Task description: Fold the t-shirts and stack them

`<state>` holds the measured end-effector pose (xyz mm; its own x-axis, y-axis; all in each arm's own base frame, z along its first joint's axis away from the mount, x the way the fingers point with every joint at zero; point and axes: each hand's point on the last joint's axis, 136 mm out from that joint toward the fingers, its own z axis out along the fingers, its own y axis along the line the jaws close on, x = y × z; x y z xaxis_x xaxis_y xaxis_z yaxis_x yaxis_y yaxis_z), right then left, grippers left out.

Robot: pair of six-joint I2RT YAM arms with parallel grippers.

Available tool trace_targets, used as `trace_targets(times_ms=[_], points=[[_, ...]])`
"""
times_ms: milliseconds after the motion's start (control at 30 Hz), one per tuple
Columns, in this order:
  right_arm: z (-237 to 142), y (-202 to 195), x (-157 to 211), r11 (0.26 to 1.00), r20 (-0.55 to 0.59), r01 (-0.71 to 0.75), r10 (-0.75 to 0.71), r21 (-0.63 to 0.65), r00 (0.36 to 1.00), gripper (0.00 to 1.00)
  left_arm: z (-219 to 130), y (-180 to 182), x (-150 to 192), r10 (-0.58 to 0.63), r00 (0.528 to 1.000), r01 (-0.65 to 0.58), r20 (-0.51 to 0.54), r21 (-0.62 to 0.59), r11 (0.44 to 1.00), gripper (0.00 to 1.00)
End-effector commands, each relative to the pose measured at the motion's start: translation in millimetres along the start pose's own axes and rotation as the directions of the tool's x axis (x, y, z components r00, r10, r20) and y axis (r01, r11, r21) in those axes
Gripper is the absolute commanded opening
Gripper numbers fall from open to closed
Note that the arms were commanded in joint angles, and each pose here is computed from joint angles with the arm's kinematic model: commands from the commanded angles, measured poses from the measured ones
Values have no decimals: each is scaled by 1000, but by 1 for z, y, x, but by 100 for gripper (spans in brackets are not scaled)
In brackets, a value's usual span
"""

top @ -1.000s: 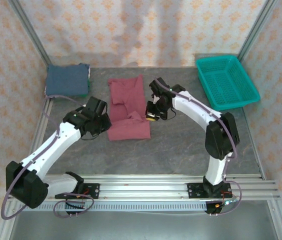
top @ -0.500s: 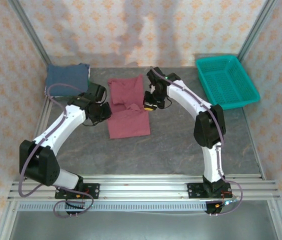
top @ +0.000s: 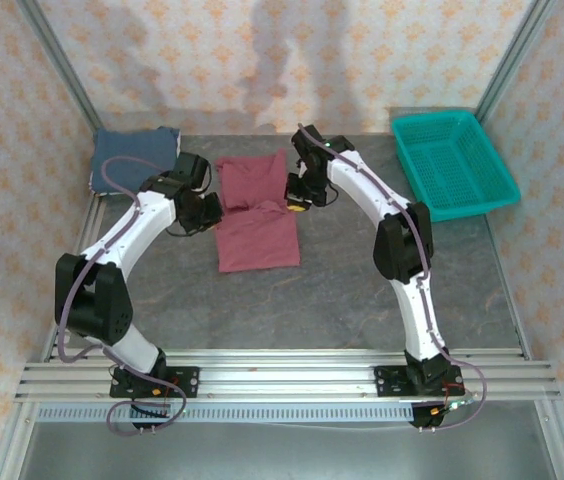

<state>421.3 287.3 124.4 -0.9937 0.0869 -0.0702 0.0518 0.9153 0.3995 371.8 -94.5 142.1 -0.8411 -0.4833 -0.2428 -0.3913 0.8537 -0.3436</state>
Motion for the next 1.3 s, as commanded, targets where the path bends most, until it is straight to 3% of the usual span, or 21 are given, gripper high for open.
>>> trace_targets(times_ms=[0,333,500,533,600,667,733,767,833,900,1000,1100,1167,1267], points=[[5,-17,-9,998,-8,-15,15,55,1000,0,1,-5,-15,12,1000,-12,18,13,1000,0],[27,-24,-34,998,-7,-50,50,44,999,0,32,-9,-38,4,1000,-4,-6,-13,1000,0],[36,-14,-62,995,19,-89,90,-49,996,1,50,-6,-54,-14,1000,14,-12,-34,999,0],[37,-8,-73,988,33,-108,112,-106,993,6,48,-8,-61,-23,1000,23,-4,-24,999,0],[29,9,-98,954,56,-161,180,-253,982,28,60,-5,-73,-53,998,53,-15,-40,998,0],[6,23,-126,904,101,-194,249,-380,963,47,50,-17,-93,-71,997,71,15,-7,997,23],[-27,32,-144,874,160,-172,270,-455,950,58,26,-37,-114,-82,995,79,61,47,996,47],[-42,33,-147,869,182,-164,276,-468,944,61,12,-47,-122,-83,993,76,86,73,994,53],[-75,35,-142,877,230,-118,249,-465,941,66,-26,-66,-138,-98,983,78,152,136,988,64],[-93,33,-125,898,246,-87,210,-432,946,69,-61,-78,-145,-94,973,55,209,186,981,68],[-112,24,-90,920,242,-54,159,-389,957,78,-101,-66,-131,-75,961,31,266,167,986,71],[-113,16,-49,927,225,-45,138,-373,964,78,-110,-46,-100,-66,963,27,260,152,988,72],[-101,7,-22,936,201,-57,133,-347,971,72,-102,-34,-70,-52,970,18,235,146,989,71],[-76,5,6,930,155,-76,140,-359,978,42,-75,-14,-24,-7,984,-9,180,92,996,64]])
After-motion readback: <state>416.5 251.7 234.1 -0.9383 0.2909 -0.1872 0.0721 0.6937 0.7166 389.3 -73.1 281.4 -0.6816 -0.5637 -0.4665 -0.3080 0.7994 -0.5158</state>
